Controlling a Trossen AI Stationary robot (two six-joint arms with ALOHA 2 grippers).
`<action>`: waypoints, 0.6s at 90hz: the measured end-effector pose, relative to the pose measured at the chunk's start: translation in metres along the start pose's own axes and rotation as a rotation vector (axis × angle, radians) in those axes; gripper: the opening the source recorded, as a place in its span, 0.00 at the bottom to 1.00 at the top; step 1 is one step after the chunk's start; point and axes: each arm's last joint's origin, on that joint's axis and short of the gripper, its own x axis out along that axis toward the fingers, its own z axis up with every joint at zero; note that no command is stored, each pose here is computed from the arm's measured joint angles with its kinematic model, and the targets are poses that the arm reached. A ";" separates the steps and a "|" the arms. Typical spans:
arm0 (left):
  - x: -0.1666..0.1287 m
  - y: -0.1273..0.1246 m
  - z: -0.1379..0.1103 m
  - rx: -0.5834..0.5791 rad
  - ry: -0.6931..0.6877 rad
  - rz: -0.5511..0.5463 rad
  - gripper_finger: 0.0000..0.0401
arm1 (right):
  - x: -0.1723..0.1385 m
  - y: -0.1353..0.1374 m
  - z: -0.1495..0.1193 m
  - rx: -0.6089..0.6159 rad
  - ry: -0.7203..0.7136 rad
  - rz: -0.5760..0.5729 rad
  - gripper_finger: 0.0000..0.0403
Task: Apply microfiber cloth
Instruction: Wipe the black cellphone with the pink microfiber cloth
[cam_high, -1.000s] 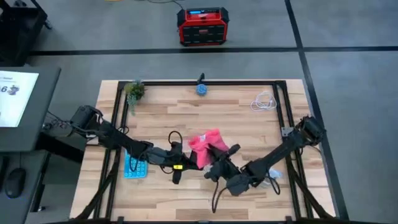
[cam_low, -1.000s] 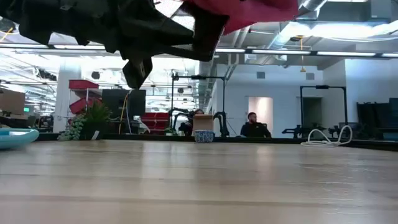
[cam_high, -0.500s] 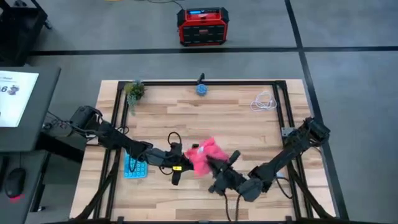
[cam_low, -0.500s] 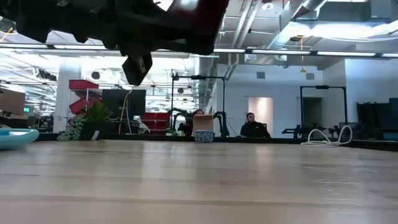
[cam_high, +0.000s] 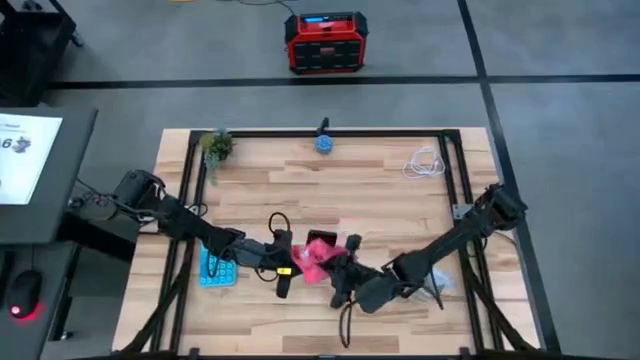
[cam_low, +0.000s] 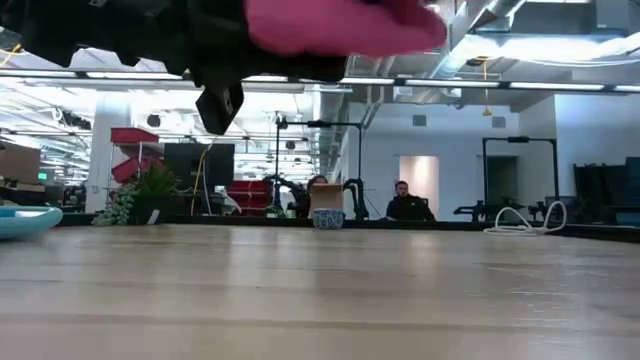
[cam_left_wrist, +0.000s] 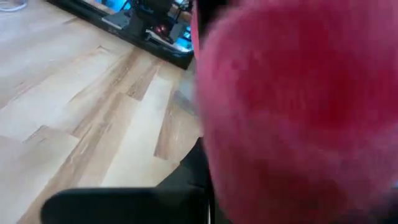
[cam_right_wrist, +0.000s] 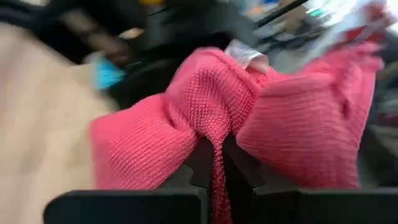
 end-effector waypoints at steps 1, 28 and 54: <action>0.000 0.000 0.000 0.001 0.001 0.001 0.02 | 0.000 0.000 -0.001 0.001 0.005 0.008 0.01; 0.000 -0.001 0.002 -0.010 -0.009 -0.014 0.02 | -0.021 -0.009 0.013 -0.083 -0.031 -0.369 0.01; 0.000 -0.002 -0.001 0.001 0.022 -0.030 0.02 | -0.020 -0.003 0.007 -0.036 -0.016 -0.160 0.01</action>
